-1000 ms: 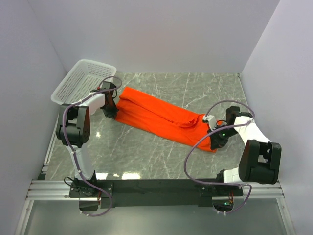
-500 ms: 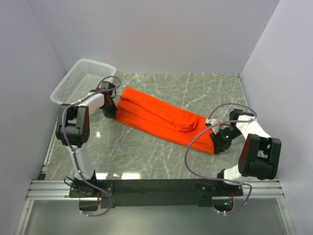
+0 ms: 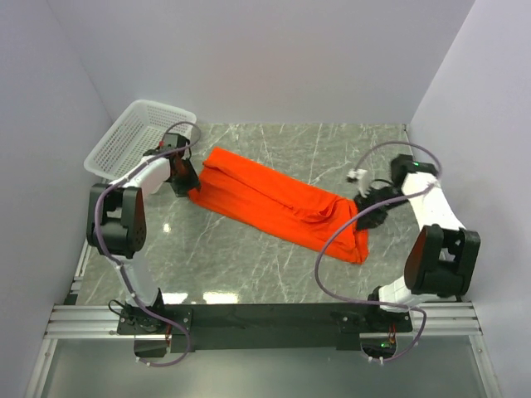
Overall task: Fold and stack the t-shirts
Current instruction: Fold the tshirt
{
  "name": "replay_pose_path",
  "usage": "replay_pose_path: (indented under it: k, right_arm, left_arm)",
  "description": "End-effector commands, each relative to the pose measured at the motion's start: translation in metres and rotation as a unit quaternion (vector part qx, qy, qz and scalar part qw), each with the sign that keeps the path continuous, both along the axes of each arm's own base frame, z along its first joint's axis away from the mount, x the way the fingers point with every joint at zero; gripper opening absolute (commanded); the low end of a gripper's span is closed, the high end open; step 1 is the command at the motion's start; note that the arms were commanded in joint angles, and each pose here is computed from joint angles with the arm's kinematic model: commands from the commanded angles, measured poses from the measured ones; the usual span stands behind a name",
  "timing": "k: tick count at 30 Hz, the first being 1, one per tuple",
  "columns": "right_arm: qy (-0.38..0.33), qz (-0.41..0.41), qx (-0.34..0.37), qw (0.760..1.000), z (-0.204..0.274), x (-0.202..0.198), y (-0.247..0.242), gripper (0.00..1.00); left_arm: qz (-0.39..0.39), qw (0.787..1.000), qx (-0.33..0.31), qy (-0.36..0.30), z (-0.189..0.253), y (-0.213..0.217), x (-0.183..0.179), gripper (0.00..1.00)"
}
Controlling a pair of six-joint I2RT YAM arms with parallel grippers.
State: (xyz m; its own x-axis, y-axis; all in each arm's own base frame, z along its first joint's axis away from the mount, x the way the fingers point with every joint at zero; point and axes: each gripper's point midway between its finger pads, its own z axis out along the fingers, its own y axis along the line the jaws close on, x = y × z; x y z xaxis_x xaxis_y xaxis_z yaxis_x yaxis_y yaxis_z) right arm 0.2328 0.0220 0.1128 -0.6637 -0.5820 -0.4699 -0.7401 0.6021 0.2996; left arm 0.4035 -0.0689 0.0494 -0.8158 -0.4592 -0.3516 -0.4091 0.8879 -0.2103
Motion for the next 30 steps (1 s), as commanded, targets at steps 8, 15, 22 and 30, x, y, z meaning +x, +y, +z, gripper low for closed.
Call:
replay_pose_path:
  k: [8, 15, 22, 30]
  right_arm:
    - [0.032, 0.063, 0.011, 0.997, -0.036, 0.064, 0.102, 0.1]
    - [0.005, 0.025, -0.031, 0.999, -0.052, 0.118, 0.118, 0.09]
    - [-0.045, -0.101, -0.101, 0.989, -0.062, 0.184, 0.105, 0.07]
    - [-0.086, -0.129, -0.051, 0.987, 0.015, 0.197, 0.085, 0.22]
  left_arm:
    - [-0.034, 0.989, -0.059, -0.132, 0.098, -0.02, -0.004, 0.57]
    - [-0.015, 0.981, -0.072, -0.177, 0.126, -0.007, -0.022, 0.6]
    - [-0.011, 0.981, -0.071, -0.18, 0.122, 0.003, -0.036, 0.6]
    - [-0.045, 0.977, -0.051, -0.202, 0.125, 0.005, -0.038, 0.61]
